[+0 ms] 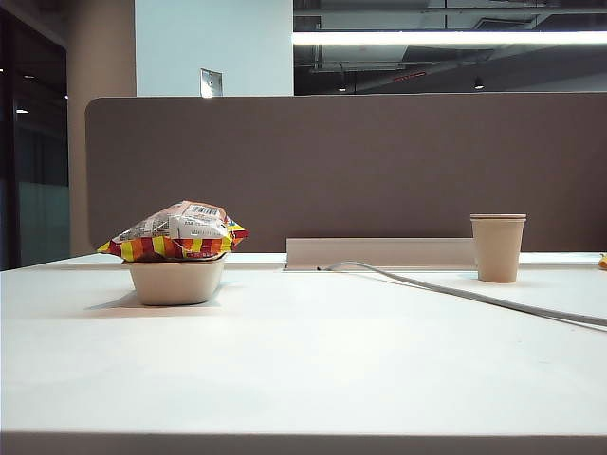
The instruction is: Pick up a bag of chips and put them in the box.
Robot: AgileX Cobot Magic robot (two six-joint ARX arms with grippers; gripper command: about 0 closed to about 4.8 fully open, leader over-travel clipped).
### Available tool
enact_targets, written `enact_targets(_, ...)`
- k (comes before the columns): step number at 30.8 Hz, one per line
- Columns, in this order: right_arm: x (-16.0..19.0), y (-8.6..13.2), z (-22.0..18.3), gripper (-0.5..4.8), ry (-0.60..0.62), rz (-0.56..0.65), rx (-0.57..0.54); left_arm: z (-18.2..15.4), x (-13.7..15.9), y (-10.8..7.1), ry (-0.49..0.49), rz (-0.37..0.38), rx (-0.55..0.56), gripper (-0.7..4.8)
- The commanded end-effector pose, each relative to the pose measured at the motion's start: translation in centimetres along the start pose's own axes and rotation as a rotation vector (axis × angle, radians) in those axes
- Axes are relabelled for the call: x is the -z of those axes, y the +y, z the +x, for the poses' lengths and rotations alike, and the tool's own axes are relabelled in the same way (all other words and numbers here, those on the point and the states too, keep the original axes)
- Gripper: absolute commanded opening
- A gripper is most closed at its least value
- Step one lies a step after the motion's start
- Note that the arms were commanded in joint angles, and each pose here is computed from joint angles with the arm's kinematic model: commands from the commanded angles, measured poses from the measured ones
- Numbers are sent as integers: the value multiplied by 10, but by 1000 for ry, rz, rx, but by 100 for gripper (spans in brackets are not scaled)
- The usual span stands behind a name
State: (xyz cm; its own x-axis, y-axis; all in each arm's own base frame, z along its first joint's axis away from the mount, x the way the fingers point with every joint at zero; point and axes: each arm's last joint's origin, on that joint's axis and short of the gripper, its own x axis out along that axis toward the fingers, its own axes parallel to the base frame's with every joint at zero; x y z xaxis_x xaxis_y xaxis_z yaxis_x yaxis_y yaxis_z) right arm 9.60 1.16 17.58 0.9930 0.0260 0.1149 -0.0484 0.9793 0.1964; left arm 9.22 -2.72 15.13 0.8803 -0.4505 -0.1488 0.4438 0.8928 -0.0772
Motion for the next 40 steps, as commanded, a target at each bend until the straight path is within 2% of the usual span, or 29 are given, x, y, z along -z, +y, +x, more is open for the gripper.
enact_targets(1,-1,0,0,26,-10,3,0,0,1,0,7,2,4,18)
enact_targets(16,-1,0,0,26,-9,3,1,0,1,0,6,-1,4,18)
enact_targets(21,-1,0,0,26,-11,-55,7,0,1,0,6,-1,4,18)
enact_targets(29,9,-2,0,26,88,-70,8,0,1,0,6,0,4,19)
enact_targets(32,11,0,-1,26,119,-114,-54,0,1,0,6,0,4,19)
enact_targets(37,13,6,-2,26,139,-233,-298,0,1,0,6,0,4,19)
enact_targets(40,13,8,-3,26,142,-239,-362,0,1,0,6,0,4,19)
